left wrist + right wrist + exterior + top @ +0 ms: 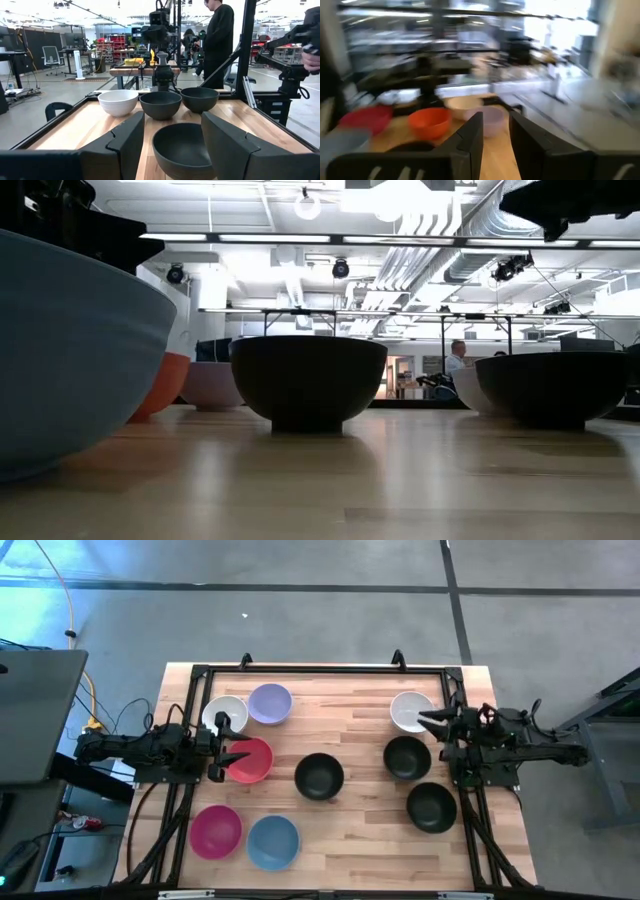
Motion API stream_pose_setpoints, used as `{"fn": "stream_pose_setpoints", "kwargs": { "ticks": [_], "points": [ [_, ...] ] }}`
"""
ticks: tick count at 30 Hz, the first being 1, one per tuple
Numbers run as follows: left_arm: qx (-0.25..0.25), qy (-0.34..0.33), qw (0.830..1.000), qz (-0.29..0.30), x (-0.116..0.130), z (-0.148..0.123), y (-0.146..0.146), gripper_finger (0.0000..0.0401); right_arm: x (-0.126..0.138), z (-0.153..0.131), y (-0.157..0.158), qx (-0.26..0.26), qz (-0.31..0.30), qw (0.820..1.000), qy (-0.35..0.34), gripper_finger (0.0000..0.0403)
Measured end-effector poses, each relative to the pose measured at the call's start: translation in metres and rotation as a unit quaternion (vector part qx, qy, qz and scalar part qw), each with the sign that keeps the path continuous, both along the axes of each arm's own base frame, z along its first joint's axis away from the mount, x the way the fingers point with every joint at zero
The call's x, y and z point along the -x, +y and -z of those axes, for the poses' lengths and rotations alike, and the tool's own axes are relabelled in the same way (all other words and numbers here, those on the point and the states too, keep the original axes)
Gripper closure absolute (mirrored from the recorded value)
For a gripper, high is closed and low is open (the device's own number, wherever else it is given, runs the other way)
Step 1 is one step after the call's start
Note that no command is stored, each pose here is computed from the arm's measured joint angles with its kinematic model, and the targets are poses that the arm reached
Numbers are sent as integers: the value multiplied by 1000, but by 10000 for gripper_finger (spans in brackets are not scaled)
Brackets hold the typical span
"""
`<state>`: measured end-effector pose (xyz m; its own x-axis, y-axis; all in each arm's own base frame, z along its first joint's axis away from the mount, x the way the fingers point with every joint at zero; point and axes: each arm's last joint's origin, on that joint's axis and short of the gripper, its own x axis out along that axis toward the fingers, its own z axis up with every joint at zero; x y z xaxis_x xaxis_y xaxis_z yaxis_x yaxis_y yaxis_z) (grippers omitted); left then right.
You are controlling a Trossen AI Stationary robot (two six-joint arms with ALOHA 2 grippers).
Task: Nest bowls inside each other
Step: Stack the right white bowl on top of the black bowl
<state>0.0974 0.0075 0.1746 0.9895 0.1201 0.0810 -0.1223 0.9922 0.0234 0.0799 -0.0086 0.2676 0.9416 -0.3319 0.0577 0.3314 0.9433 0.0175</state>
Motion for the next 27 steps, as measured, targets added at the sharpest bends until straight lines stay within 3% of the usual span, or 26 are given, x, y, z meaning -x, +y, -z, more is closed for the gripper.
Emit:
{"fn": "stream_pose_setpoints", "kwargs": {
  "ticks": [3, 6, 9, 14, 16, 20, 24, 27],
  "points": [
    [5, -1, 1000, 0, 0, 0, 0, 215, 10, -10, -6, -86, 103, 991, -4, 318],
    [8, -1, 1000, 0, 0, 0, 0, 215, 26, -25, -10, -178, 189, 966, -8, 318],
    [8, -8, 1000, 0, 0, -1, 0, 215, 37, -48, -10, -222, 208, 953, -1, 318],
    [7, -24, 1000, 0, 0, -4, 0, 215, 35, -88, -9, -230, 210, 946, 88, 318],
    [7, -24, 1000, 0, 1, -5, 0, 215, 27, -101, -9, -204, 211, 942, 161, 318],
    [7, -24, 1000, 0, 0, -4, 0, 215, 1, -120, -7, -83, 178, 924, 328, 318],
    [7, -23, 1000, 0, 0, -4, 0, 215, -29, -131, -7, 60, 129, 881, 451, 318],
    [8, -16, 1000, 0, 0, -3, 0, 215, -52, -134, -15, 106, 115, 845, 512, 318]
  ]
}}
